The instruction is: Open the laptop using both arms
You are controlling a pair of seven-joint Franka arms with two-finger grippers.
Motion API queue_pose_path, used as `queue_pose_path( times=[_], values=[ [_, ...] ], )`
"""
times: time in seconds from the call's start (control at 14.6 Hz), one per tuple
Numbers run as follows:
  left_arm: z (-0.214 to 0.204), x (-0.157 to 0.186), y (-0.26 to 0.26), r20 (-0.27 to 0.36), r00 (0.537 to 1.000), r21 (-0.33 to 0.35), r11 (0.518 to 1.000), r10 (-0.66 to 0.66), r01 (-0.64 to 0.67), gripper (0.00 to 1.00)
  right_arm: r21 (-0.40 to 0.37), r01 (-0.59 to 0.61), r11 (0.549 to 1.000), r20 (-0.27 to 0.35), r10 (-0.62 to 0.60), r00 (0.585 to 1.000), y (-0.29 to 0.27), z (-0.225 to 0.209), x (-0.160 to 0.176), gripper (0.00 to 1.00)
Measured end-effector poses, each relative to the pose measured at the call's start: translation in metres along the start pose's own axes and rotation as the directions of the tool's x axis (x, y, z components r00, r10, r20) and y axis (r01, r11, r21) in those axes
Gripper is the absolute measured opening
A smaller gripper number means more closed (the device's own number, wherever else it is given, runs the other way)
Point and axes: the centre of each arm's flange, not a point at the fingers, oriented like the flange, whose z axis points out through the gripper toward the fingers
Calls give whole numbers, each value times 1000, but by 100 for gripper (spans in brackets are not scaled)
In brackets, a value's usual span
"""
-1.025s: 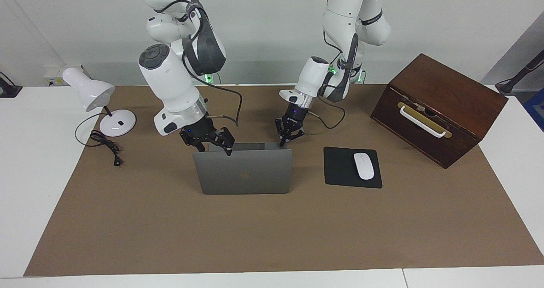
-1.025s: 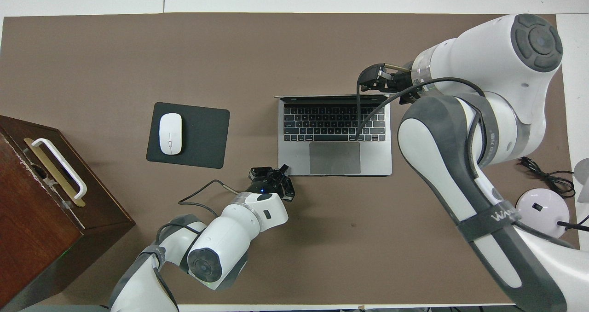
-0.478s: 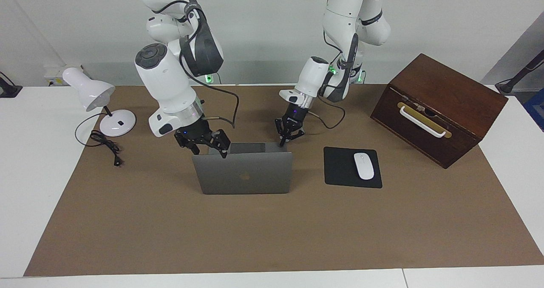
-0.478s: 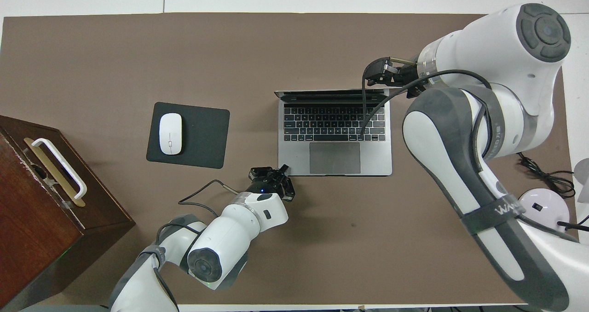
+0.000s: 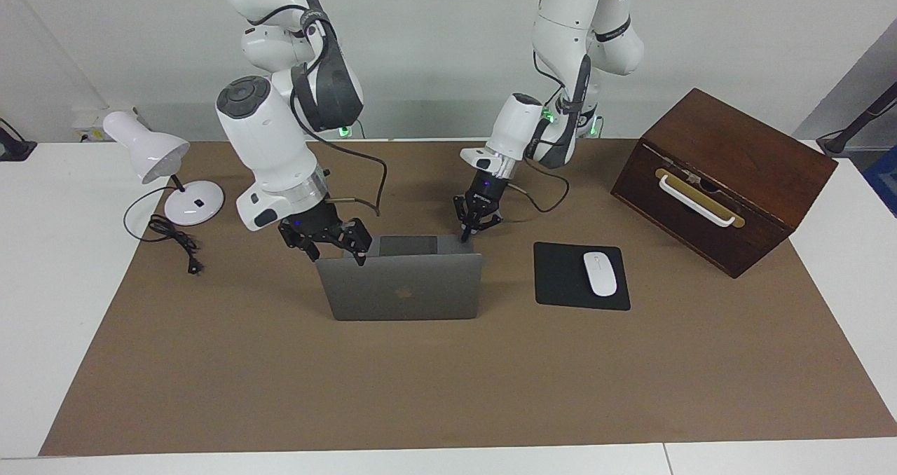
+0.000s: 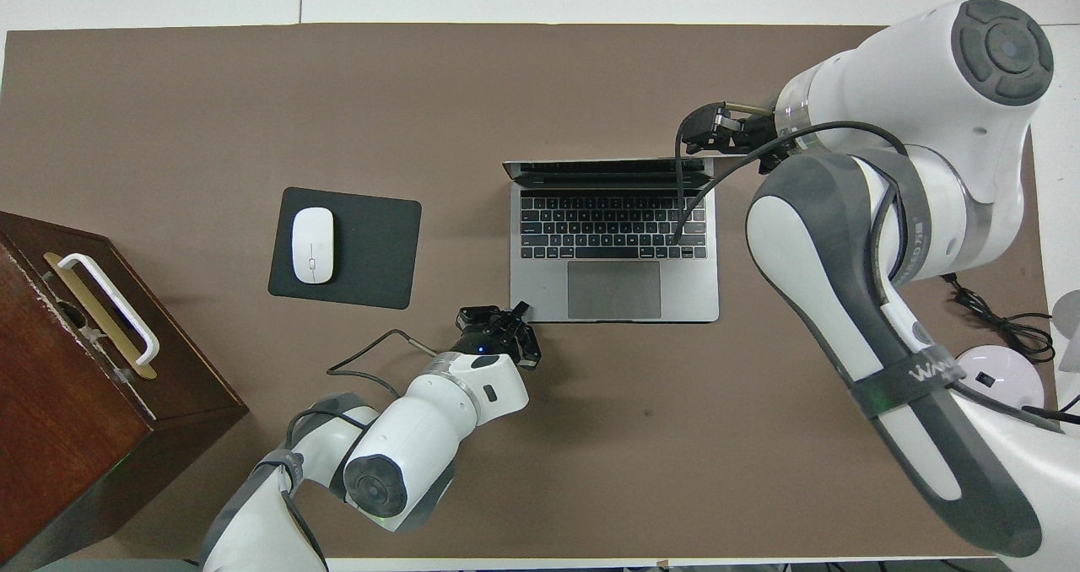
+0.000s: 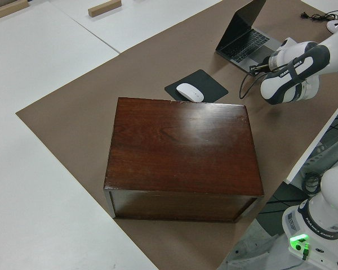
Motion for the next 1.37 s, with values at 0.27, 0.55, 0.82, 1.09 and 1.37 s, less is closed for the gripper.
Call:
queue_pose_path(
  times=[0.27,0.55,0.82,1.09,1.37],
  values=[
    [0,0,0,0,1000,0,1000,0,0,1,6,11,1000,-17,-11,1000,-1,-6,7,100],
    [0,0,0,0,1000,0,1000,0,0,1,-5,20,1000,2,-20,1000,-1,-6,7,100],
    [0,0,0,0,1000,0,1000,-2,2,1,-46,80,996,60,-77,995,25,-42,22,100],
    [2,3,2,-5,999,5,999,-37,37,1,-99,190,977,97,-180,979,109,-94,46,100],
    [6,7,5,-12,997,8,997,-83,83,1,-188,290,938,110,-273,956,182,-141,49,100]
  ],
)
